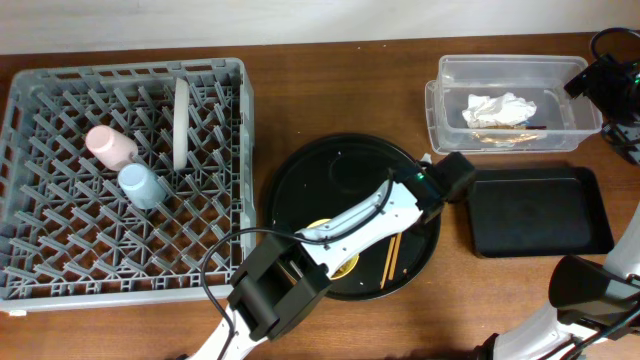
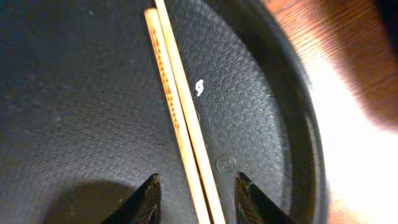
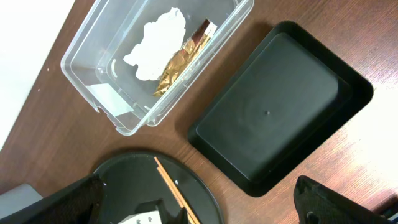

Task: Sort waste into correct bins and load items into the dishwasher rack
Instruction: 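Close the left gripper on one chopstick and lift it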

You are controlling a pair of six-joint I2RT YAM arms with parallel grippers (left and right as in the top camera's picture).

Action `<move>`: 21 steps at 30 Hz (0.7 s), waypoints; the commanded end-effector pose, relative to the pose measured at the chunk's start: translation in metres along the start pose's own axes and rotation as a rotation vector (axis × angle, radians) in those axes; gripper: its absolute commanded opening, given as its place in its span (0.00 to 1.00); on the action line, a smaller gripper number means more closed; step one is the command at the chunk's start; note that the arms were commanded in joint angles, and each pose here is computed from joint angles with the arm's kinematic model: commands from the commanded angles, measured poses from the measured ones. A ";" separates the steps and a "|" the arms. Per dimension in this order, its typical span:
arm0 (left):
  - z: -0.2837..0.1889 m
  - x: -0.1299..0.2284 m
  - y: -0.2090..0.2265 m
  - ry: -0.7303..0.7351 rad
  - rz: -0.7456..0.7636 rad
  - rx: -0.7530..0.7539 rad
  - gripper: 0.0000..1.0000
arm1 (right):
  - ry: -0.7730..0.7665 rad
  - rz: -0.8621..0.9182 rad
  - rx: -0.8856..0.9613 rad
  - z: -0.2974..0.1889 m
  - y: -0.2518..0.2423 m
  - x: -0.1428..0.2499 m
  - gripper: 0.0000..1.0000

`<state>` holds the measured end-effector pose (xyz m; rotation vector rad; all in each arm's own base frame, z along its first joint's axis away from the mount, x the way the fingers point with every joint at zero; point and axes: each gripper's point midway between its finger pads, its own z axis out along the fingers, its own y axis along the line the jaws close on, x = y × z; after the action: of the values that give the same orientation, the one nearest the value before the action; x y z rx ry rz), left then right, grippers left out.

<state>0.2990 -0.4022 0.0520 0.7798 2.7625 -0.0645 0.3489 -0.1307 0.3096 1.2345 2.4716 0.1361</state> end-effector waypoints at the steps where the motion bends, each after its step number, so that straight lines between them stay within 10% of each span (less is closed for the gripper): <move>1: -0.014 -0.014 0.002 -0.034 -0.016 -0.002 0.37 | -0.002 0.009 0.015 0.000 -0.004 -0.001 0.99; 21: 0.040 0.027 0.031 0.104 -0.052 0.004 0.37 | -0.002 0.009 0.015 0.000 -0.004 -0.001 0.99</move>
<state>0.3080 -0.3609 0.0136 0.7115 2.8628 0.0084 0.3489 -0.1307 0.3096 1.2341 2.4719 0.1360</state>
